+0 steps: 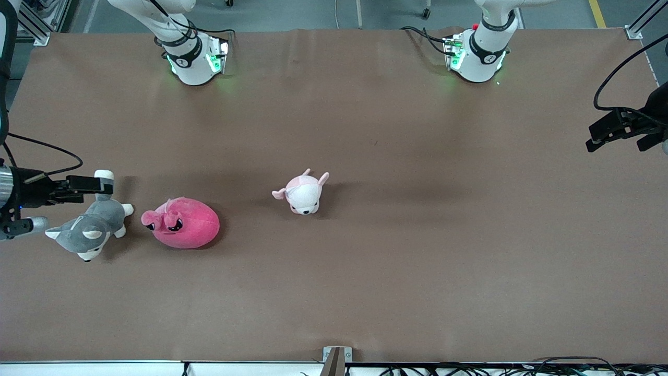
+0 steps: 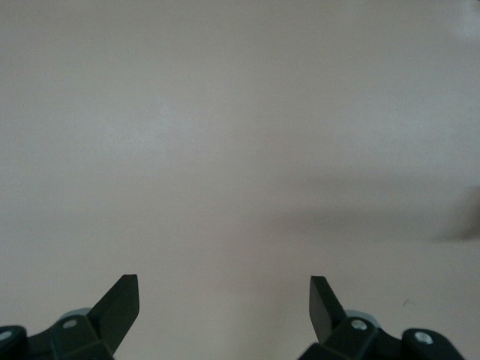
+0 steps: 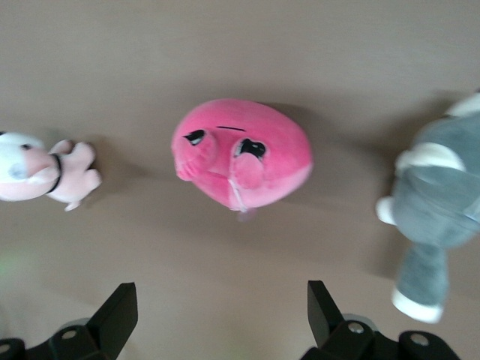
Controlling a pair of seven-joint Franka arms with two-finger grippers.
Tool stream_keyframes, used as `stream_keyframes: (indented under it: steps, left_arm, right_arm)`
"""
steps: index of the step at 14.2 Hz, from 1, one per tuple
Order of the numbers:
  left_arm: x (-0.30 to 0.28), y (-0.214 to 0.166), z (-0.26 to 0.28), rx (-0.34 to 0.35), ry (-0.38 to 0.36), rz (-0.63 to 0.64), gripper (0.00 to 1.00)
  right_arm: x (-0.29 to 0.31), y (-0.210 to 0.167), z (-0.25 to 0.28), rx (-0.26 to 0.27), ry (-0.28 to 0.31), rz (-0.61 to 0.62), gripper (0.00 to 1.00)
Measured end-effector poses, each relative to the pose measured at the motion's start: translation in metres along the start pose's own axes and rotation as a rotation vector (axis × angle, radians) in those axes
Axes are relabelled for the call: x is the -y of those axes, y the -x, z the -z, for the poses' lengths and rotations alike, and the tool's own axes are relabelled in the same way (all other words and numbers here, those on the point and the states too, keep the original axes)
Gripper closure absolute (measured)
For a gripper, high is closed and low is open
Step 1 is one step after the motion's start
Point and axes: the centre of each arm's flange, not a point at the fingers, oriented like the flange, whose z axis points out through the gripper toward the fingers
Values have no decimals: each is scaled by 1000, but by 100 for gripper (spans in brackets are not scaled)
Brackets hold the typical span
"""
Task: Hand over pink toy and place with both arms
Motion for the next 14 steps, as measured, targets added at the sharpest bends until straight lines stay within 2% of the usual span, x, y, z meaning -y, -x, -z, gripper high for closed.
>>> stream_keyframes:
  steps: [4, 5, 7, 12, 14]
  left_arm:
    - [2, 0, 1, -1, -1, 4, 0]
    - [2, 0, 1, -2, -1, 4, 0]
    - [2, 0, 1, -2, -1, 4, 0]
    - [3, 0, 1, -2, -1, 5, 0]
    - [6, 0, 1, -2, -1, 10, 0]
  right_arm:
    - [30, 1, 24, -33, 186, -79, 0]
    - [45, 1, 29, -46, 215, -100, 0]
    - [63, 4, 41, -84, 236, -109, 0]
    - [60, 15, 69, -200, 245, -114, 0]
    - [58, 19, 66, -219, 244, -114, 0]
